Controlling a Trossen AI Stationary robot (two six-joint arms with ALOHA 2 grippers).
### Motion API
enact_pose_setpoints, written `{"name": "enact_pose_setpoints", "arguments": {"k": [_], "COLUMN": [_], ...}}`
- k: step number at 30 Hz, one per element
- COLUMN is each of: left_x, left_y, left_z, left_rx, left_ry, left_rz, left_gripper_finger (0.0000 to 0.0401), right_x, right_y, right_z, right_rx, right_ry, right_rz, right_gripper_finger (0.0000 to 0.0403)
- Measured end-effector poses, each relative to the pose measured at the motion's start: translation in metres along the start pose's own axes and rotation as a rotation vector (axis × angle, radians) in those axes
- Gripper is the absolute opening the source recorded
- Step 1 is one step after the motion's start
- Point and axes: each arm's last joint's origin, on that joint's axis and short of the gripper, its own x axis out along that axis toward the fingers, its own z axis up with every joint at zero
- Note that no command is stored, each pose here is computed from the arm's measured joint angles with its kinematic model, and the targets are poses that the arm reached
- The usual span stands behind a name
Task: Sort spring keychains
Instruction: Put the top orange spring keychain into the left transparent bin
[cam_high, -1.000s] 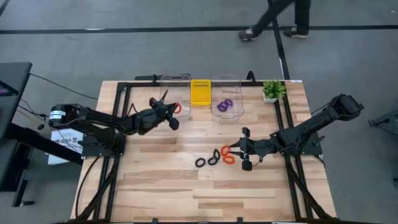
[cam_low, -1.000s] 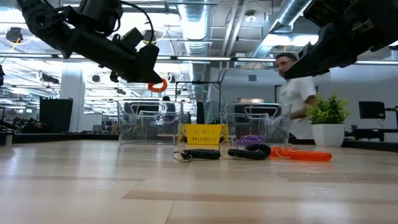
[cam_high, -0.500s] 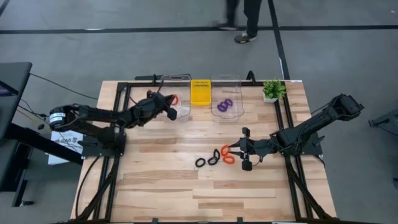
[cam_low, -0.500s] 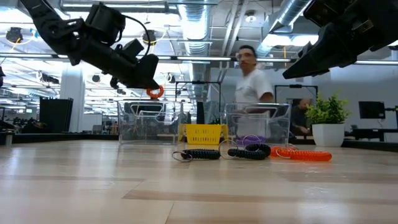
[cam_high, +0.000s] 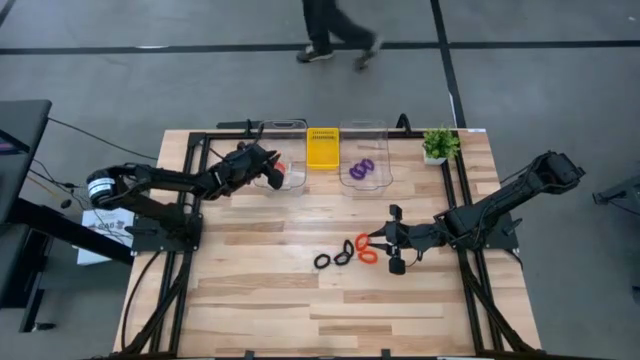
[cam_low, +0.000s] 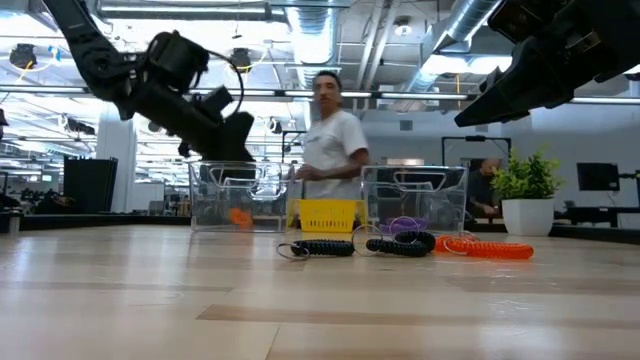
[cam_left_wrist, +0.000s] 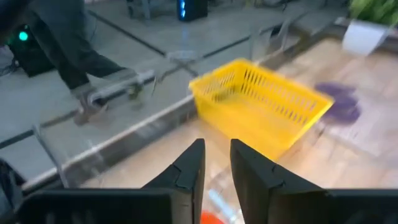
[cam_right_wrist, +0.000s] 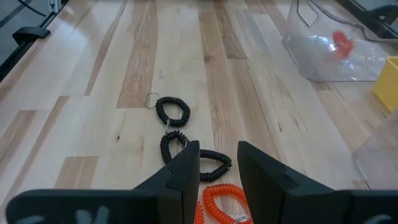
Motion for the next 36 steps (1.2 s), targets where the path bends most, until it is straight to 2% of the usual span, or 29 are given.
{"name": "enact_pose_setpoints", "arguments": {"k": [3, 10, 15, 23, 27, 33, 36], "left_x": [0.008, 0.011, -0.003, -0.037, -0.055, -0.082, -0.093], "left_y": [0.001, -0.004, -0.018, -0.046, -0.069, -0.108, -0.122], "left_z": [-0.011, -0.012, -0.001, 0.018, 0.015, -0.005, -0.016], "left_rx": [0.000, 0.016, 0.121, 0.252, 0.277, 0.299, 0.293], "left_ry": [0.045, 0.024, -0.040, -0.174, -0.195, -0.169, -0.144], "left_rz": [0.012, -0.008, -0.076, -0.069, -0.185, -0.383, -0.426], "left_gripper_finger": [0.0084, 0.0109, 0.0118, 0.0117, 0.0117, 0.0116, 0.0114], "right_x": [0.000, 0.000, 0.000, 0.004, 0.016, 0.036, 0.043], "right_y": [0.000, 0.000, 0.001, -0.001, -0.005, -0.018, -0.027], "right_z": [0.000, 0.000, -0.005, -0.012, -0.021, -0.032, -0.034], "right_rx": [0.000, -0.001, 0.004, 0.001, 0.033, 0.056, 0.080], "right_ry": [0.000, 0.005, 0.058, 0.119, 0.180, 0.247, 0.258], "right_rz": [0.000, 0.008, 0.045, 0.010, -0.042, -0.133, -0.170], "right_gripper_finger": [0.0099, 0.0099, 0.0099, 0.0099, 0.0099, 0.0099, 0.0099]}}
